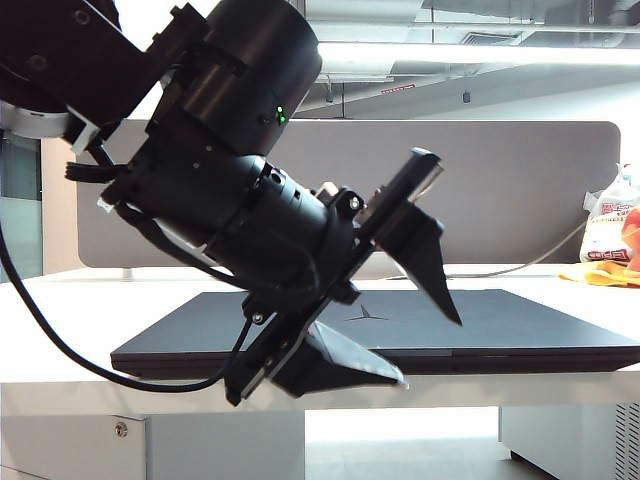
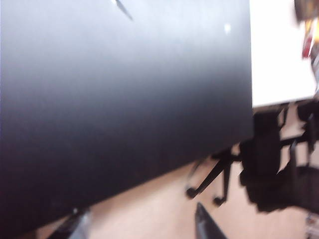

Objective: Open the lid of the laptop and use the keypad to enter the password "123".

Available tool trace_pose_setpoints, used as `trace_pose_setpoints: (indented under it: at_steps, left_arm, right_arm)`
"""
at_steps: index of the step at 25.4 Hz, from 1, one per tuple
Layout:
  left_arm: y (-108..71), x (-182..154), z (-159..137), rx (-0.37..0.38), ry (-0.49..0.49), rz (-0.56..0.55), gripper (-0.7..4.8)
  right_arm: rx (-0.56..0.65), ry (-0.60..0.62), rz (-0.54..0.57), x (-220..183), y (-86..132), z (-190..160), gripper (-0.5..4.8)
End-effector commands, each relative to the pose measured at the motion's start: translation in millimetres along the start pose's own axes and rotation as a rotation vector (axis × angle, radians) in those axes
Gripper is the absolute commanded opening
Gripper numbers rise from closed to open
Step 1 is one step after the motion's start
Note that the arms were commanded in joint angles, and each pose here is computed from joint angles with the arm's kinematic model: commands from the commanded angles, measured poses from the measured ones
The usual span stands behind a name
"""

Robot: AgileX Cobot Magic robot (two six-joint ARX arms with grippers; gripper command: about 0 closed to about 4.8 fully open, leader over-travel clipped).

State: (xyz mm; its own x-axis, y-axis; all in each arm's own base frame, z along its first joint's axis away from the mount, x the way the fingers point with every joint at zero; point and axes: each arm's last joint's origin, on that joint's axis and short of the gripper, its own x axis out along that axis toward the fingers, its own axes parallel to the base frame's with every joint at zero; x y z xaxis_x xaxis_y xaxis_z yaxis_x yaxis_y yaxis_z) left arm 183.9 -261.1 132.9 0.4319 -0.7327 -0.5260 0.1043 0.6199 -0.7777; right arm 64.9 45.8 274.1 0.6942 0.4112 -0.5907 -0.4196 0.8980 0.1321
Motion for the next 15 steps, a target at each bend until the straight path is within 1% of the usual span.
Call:
trace_pose_setpoints:
  at_steps: [1,2,3,5,6,8,12,15]
  left_arm:
    - [-8.6,-1.1,6.5,-0.087,-0.086,-0.064,2.52]
    - [-9.3,-1.2,7.1,-0.100,-0.097,-0.071,2.52]
    - [-9.7,-1.3,8.2,-0.131,-0.120,-0.070,2.51]
    - [-8.7,-0.9,8.4,-0.148,-0.137,-0.059,2.50]
    - [-8.6,-0.9,8.4,-0.150,-0.139,-0.058,2.46]
    - [-7.9,-0.5,8.5,-0.179,-0.148,-0.052,2.45]
    - [-2.2,3.5,6.3,-0.256,-0.153,-0.022,2.41]
    - [-1.4,5.2,6.1,-0.261,-0.161,-0.027,2.40]
  right_arm:
    - [0.001,0.000,-0.003,4.9,1.0,2.5,-0.05]
    - [0.000,0.006,-0.001,6.3,1.2,2.7,-0.06]
    - [-0.001,0.010,-0.002,7.8,1.5,3.2,-0.06]
    - [-0.005,0.016,-0.003,8.9,1.7,3.4,-0.05]
    - [-0.005,0.015,-0.004,9.0,1.7,3.6,-0.05]
    - [-0.005,0.014,-0.003,9.0,1.7,3.6,-0.06]
    - [-0.005,0.016,-0.004,9.2,1.7,3.6,-0.05]
    - [-0.005,0.018,-0.004,9.2,1.7,3.4,-0.05]
